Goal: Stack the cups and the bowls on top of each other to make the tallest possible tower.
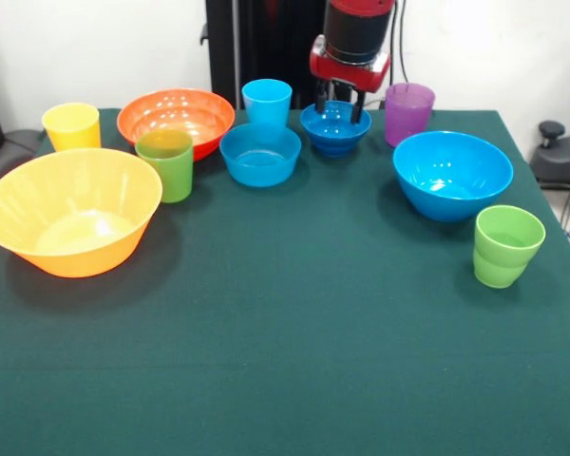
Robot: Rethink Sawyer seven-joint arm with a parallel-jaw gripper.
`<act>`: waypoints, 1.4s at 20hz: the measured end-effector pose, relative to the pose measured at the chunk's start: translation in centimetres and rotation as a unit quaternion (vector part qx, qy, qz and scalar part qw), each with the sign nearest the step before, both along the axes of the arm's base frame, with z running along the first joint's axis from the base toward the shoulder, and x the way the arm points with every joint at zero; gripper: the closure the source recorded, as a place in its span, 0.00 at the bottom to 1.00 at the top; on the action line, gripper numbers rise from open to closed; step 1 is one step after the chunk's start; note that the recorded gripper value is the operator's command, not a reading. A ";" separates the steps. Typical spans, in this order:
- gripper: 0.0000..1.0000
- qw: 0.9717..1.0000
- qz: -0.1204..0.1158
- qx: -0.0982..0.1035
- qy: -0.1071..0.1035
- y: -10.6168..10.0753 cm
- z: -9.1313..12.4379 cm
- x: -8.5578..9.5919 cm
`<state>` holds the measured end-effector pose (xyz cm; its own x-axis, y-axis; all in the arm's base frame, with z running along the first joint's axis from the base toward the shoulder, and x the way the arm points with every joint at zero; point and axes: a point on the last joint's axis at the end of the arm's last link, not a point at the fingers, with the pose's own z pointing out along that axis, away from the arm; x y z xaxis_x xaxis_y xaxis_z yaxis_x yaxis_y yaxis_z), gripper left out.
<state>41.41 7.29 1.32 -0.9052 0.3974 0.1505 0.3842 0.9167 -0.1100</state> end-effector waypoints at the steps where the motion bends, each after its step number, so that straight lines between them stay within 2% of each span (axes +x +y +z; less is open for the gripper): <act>1: 0.00 1.000 -0.001 0.000 0.000 0.0 0.0 0.0; 7: 0.00 1.000 -0.015 -0.003 0.000 0.3 -0.1 -0.1; 15: 0.00 0.999 -0.037 -0.012 -0.004 0.7 -1.3 -0.7; 21: 0.00 0.999 -0.046 -0.017 -0.009 0.9 -1.9 -1.0; 28: 0.00 0.999 -0.049 -0.018 -0.002 1.3 -2.4 -1.5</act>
<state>39.87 8.59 -1.04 -0.8628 0.4884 0.1307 0.4717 0.8707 -0.1397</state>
